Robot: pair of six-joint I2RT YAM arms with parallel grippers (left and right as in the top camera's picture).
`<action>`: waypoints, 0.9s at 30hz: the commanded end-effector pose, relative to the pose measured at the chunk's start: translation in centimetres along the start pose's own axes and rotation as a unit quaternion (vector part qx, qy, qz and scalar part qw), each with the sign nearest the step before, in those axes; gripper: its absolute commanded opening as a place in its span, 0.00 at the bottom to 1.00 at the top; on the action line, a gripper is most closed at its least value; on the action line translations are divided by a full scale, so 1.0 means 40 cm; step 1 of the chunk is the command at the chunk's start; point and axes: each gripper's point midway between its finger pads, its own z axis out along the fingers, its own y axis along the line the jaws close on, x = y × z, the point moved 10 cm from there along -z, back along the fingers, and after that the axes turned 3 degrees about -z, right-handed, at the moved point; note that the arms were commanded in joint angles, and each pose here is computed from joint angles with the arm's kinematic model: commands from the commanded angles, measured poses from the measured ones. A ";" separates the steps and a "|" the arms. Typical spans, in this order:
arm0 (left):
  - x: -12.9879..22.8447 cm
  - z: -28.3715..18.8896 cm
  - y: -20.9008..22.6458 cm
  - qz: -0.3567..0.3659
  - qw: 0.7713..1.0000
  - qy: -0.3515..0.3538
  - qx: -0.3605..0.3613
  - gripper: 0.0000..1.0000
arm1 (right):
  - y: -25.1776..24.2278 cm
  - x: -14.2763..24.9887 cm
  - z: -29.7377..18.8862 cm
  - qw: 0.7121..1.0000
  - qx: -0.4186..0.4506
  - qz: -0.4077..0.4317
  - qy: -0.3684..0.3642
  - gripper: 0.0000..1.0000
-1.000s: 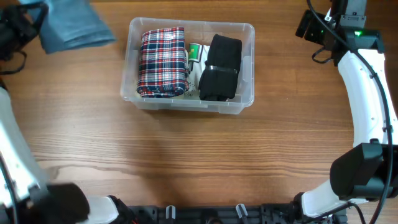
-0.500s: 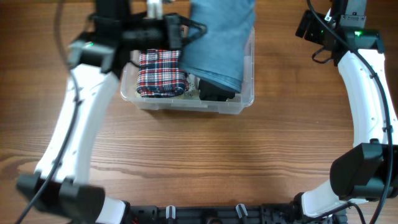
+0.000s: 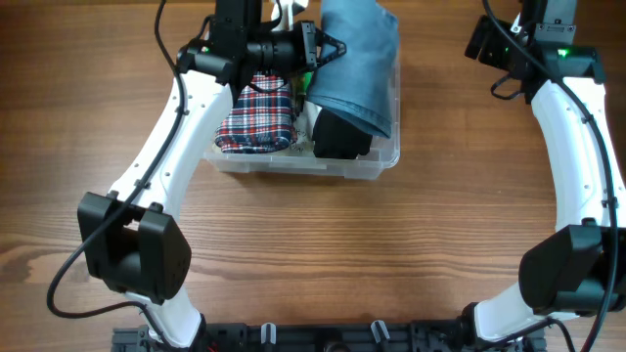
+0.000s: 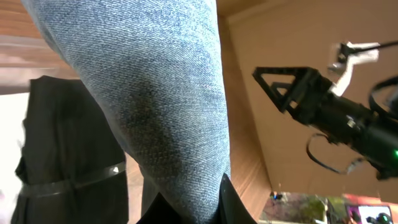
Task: Pack container
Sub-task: 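Lift the denim cloth and carry it right over the bin, then lower the denim cloth onto the black garment in the bin's right side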
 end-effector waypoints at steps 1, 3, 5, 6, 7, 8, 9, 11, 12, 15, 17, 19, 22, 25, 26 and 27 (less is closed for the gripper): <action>0.000 0.005 -0.042 0.009 1.000 -0.013 0.004 0.04 | 0.002 0.009 0.017 1.000 0.000 0.006 0.010 1.00; 0.006 0.023 -0.038 -0.005 1.000 -0.012 -0.007 0.04 | 0.002 0.009 0.017 1.000 0.000 0.006 0.010 1.00; 0.011 0.041 -0.030 -0.022 1.000 -0.012 -0.018 0.04 | 0.002 0.009 0.017 1.000 0.000 0.006 0.010 1.00; 0.014 0.048 -0.027 -0.023 0.999 -0.009 -0.020 0.04 | 0.002 0.009 0.017 1.000 0.000 0.006 0.010 1.00; 0.019 0.060 -0.019 -0.026 0.999 -0.004 -0.023 0.04 | 0.002 0.009 0.017 1.000 0.000 0.006 0.010 1.00; 0.020 0.065 -0.013 -0.029 0.999 -0.002 -0.026 0.04 | 0.002 0.009 0.017 1.000 0.000 0.006 0.010 1.00; 0.020 0.069 -0.006 -0.032 0.999 -0.001 -0.030 0.04 | 0.002 0.009 0.017 1.000 0.000 0.006 0.010 1.00; 0.022 0.076 0.004 -0.038 0.999 0.002 -0.035 0.04 | 0.002 0.009 0.017 1.000 0.000 0.006 0.010 1.00; 0.024 0.079 0.009 -0.041 0.998 0.005 -0.037 0.04 | 0.002 0.009 0.017 1.000 0.000 0.006 0.010 1.00; 0.032 0.087 0.021 -0.051 0.998 0.015 -0.045 0.04 | 0.001 0.009 0.017 1.000 0.000 0.006 0.010 1.00; 0.036 0.094 0.034 -0.058 0.997 0.019 -0.054 0.04 | 0.001 0.009 0.017 1.000 0.000 0.006 0.010 1.00; 0.039 0.101 0.043 -0.062 0.996 0.024 -0.058 0.04 | 0.002 0.009 0.017 1.000 0.000 0.006 0.010 1.00; 0.042 0.108 0.054 -0.071 0.995 0.029 -0.062 0.04 | 0.002 0.009 0.017 1.000 0.000 0.006 0.010 1.00; 0.047 0.105 0.071 -0.120 0.988 0.018 -0.100 0.04 | 0.001 0.009 0.017 1.000 0.000 0.007 0.010 1.00; 0.049 0.104 0.077 -0.130 0.985 0.015 -0.111 0.04 | 0.001 0.009 0.017 1.000 0.000 0.007 0.010 1.00; 0.053 0.103 0.081 -0.137 0.983 0.016 -0.120 0.04 | 0.001 0.009 0.017 1.000 0.000 0.006 0.010 1.00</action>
